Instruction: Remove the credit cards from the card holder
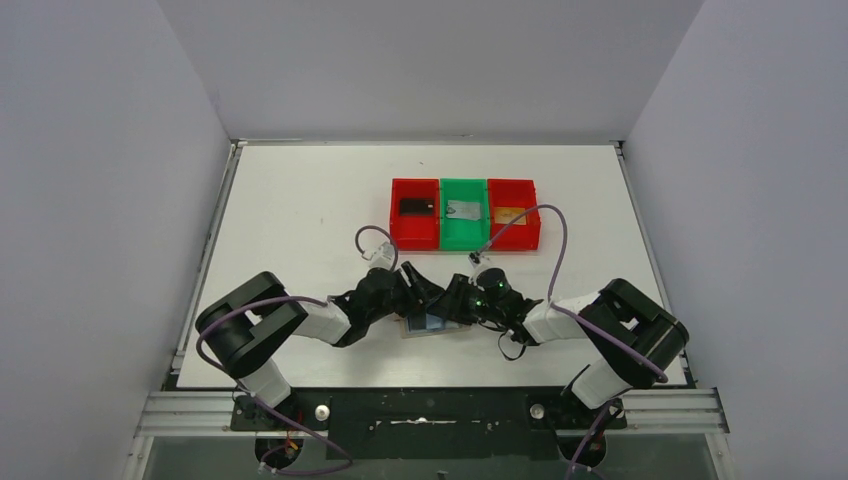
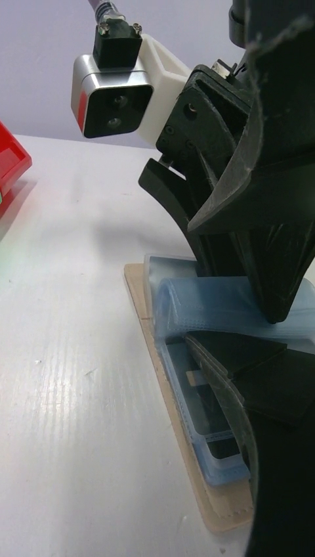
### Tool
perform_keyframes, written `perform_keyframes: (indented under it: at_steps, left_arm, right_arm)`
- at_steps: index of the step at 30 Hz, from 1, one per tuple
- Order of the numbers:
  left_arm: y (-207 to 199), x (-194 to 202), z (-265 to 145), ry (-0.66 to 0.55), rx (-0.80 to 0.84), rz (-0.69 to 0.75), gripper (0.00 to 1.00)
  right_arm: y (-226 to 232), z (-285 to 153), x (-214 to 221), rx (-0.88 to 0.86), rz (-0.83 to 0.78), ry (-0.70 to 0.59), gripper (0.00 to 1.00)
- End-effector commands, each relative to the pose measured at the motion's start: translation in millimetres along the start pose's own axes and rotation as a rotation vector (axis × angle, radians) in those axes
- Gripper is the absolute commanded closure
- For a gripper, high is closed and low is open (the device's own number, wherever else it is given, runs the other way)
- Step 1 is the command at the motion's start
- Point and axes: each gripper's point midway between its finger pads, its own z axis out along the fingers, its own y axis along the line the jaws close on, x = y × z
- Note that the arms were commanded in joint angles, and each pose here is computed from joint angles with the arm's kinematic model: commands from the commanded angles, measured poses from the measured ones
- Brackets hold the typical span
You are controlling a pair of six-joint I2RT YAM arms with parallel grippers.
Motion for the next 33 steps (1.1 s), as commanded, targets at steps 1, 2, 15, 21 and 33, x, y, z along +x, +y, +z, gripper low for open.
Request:
perform_keyframes:
  at_steps: [1,2,15,21,33]
  left_arm:
    - [-27,5,-4,0.043,0.140,-0.005,0.48]
    - [-29,6,-4,0.050,0.148,-0.003,0.48]
    - [-39,15,7,0.111,0.123,0.084,0.55]
    - [-46,23,19,0.131,0.093,0.130,0.56]
    - [-40,-42,-43,-0.187,-0.118,0.175,0.51]
  right_arm:
    - [-1,-4,-7,-0.006,-0.030,-0.027,0.61]
    - [0,-6,-8,-0.011,-0.036,-0.028,0.60]
    - [1,-49,-31,0.074,-0.082,-0.160,0.39]
    - [-24,-81,-39,0.184,-0.042,-0.289,0.43]
    - [0,-87,-50,0.185,-0.203,-0.287,0.44]
